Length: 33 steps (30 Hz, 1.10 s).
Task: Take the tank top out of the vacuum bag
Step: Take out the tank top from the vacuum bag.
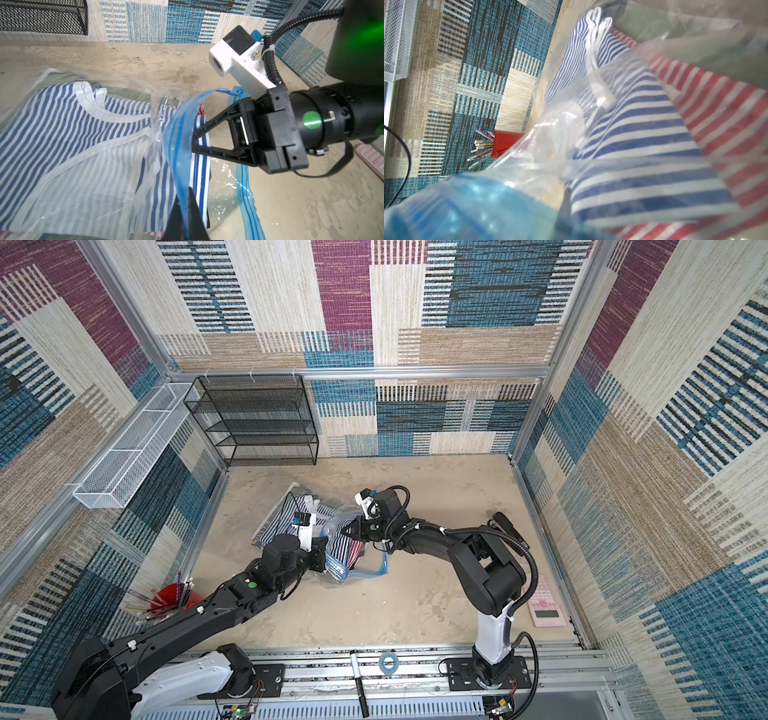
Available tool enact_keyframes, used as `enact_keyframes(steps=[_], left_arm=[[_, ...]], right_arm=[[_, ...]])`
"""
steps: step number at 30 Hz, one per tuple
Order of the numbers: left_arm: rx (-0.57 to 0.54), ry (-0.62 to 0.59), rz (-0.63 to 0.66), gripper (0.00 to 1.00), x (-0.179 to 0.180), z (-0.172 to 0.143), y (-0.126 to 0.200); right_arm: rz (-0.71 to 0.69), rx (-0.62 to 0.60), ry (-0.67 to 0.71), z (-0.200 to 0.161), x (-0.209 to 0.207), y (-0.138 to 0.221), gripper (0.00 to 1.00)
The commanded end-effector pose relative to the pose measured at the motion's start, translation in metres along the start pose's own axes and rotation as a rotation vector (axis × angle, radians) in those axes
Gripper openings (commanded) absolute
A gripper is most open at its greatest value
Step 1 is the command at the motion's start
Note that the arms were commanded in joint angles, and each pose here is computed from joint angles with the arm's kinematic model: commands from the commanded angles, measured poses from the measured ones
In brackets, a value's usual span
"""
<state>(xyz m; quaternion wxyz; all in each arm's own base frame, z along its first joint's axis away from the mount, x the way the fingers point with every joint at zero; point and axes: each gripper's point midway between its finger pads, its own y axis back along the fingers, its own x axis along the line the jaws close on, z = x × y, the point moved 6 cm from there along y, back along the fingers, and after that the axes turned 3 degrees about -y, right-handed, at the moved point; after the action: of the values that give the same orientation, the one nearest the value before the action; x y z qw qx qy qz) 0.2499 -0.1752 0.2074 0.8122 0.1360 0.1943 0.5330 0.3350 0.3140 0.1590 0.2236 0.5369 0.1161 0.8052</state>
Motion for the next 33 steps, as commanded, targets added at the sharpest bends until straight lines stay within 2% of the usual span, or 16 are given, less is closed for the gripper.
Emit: enact_keyframes(steps=[1, 6, 11, 14, 16, 29, 33], left_arm=[[-0.051, 0.01, -0.008, 0.0, -0.001, 0.008, 0.004], [-0.104, 0.005, -0.127, 0.0, -0.016, 0.026, 0.012], [-0.061, -0.011, -0.095, 0.0, -0.02, 0.039, 0.002], [-0.053, -0.001, -0.028, 0.0, -0.016, 0.045, -0.002], [-0.064, -0.004, -0.027, 0.0, -0.016, 0.048, -0.002], [-0.064, -0.003, -0.083, 0.0, -0.012, 0.028, 0.016], [-0.069, 0.001, -0.098, 0.0, -0.013, 0.028, 0.02]], right_arm=[[0.081, -0.033, -0.014, 0.005, 0.011, 0.009, 0.0], [0.062, -0.027, -0.056, 0.004, 0.0, 0.005, 0.0], [0.065, -0.047, -0.021, 0.012, 0.014, 0.005, 0.0], [0.044, -0.07, -0.01, 0.013, 0.022, 0.016, 0.0], [0.022, -0.099, -0.009, 0.011, 0.027, 0.028, 0.0], [-0.123, -0.159, -0.063, -0.034, 0.007, 0.078, 0.0], [-0.118, -0.171, -0.06, -0.041, 0.0, 0.085, 0.01]])
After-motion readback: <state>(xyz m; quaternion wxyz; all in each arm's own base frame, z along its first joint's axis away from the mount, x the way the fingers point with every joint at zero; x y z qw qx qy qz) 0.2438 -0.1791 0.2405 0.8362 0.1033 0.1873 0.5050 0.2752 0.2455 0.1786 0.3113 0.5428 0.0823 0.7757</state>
